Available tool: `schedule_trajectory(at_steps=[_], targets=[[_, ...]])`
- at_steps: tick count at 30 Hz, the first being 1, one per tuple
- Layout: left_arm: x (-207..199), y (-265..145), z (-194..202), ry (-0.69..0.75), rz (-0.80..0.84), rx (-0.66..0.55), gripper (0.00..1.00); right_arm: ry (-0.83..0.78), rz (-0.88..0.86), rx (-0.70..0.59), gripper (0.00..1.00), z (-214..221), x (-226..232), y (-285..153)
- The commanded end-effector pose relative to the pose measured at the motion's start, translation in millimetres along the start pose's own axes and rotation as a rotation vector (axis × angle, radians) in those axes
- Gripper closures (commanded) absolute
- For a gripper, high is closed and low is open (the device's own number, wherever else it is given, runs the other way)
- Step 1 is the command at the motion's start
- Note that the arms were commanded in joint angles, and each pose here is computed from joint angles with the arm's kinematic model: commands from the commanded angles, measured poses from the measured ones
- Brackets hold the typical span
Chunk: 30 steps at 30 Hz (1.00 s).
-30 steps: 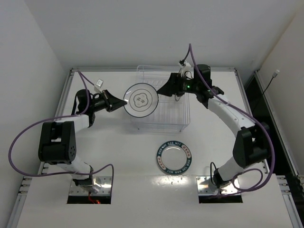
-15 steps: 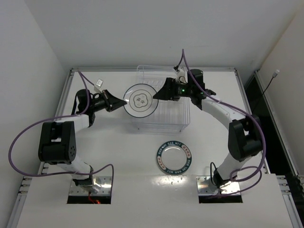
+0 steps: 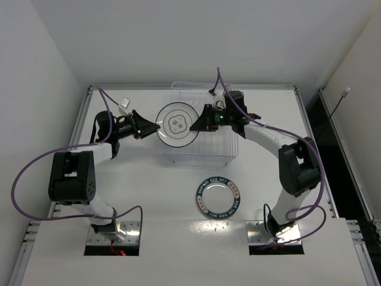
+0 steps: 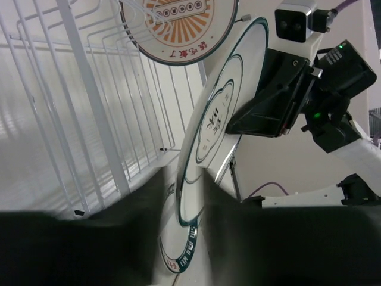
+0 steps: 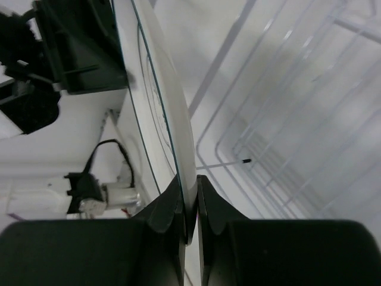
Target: Load the plates into the dish rack
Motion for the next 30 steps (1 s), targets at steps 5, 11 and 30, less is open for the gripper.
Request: schedule_trajectory(at_steps=[5, 11, 30], targets=[[10, 7, -7, -0.013, -0.083, 0.051, 0.40, -0.201, 0.297, -0.362, 1.00, -37, 66, -64], [7, 6, -11, -0.005, -0.118, 0.049, 0.39, -0.190, 0.698, -0.590, 1.00, -56, 89, -106], [16, 8, -7, -0.025, -0.142, 0.067, 0.39, -0.283, 1.367, -0.739, 1.00, -92, 53, -34]])
Point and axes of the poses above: each gripper's point midway between its finger pads, its own y axis out along the fingers, its own x axis along the line the jaws close on, z = x × y, the point moved 10 cm from there along -y, back along the fingers, and after that the axes turned 15 degrees about y, right-handed, at the moved point
